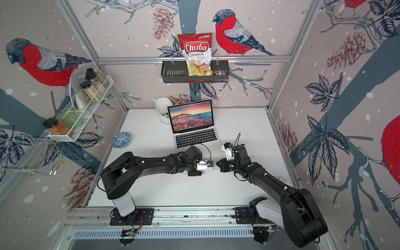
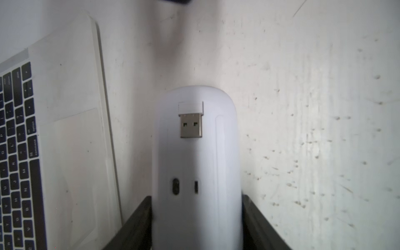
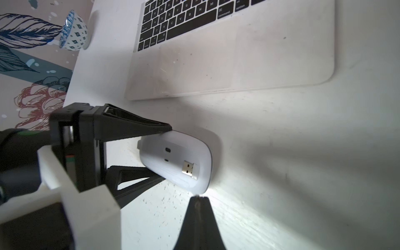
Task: Remove the wireless mouse receiver from the laptop
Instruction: Insert the USB plug into the mouse.
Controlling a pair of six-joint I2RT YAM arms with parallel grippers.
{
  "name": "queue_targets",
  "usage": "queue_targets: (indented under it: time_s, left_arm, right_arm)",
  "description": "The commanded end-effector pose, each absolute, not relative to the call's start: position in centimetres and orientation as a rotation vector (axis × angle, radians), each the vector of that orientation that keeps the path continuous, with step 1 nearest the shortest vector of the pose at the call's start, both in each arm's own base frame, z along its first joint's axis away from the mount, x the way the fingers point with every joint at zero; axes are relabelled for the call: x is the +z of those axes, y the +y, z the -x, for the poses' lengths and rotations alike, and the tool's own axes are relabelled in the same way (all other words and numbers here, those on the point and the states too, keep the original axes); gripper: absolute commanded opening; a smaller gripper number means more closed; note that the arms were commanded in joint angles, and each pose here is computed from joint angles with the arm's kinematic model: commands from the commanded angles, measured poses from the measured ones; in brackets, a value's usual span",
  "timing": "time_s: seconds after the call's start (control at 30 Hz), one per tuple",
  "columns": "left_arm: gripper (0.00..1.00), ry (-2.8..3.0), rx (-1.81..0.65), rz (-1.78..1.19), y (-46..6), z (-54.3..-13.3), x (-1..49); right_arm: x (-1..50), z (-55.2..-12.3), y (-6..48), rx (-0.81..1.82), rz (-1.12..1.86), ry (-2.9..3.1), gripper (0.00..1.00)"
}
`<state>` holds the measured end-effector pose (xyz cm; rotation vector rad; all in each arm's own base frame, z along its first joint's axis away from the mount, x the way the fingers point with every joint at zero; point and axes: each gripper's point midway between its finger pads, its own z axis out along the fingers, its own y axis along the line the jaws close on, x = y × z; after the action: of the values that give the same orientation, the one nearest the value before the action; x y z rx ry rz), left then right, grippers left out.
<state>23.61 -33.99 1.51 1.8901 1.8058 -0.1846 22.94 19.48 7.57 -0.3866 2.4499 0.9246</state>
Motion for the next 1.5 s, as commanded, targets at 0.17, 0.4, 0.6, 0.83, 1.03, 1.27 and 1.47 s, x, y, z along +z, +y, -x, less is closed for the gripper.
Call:
queue_targets:
  time_s: [0.17,0.4,0.6,0.83,1.03,1.27,1.47]
  left_arm:
    - [0.48,1.955,-0.154,-2.078,-29.9,-20.4,-1.9]
    - [0.48,1.959,-0.158,-2.08,-29.9,-20.4,-2.0]
    - [0.48,1.958,-0.161,-2.08,-30.0,-20.4,-2.0]
    - [0.48,1.961,-0.158,-2.081,-29.9,-20.3,-2.0]
    - [0.48,1.962,-0.158,-2.084,-29.9,-20.3,-2.1]
    - [0.48,1.964,-0.156,-2.084,-29.8,-20.3,-2.2]
    - [0.48,1.964,-0.157,-2.085,-29.9,-20.3,-2.1]
  right_arm:
    - [7.7,-22.0,22.1,1.167,0.482,2.395,0.0]
    - [7.4,-22.5,22.5,1.161,0.506,2.409,0.0]
    - [6.6,-22.6,23.0,1.157,0.518,2.431,0.0]
    - [5.6,-23.2,23.0,1.107,0.515,2.455,0.0]
    - [5.0,-23.7,22.7,1.064,0.506,2.47,0.0]
    - [4.0,-23.8,22.6,1.047,0.502,2.497,0.0]
    - [3.0,-23.7,22.6,1.029,0.498,2.525,0.0]
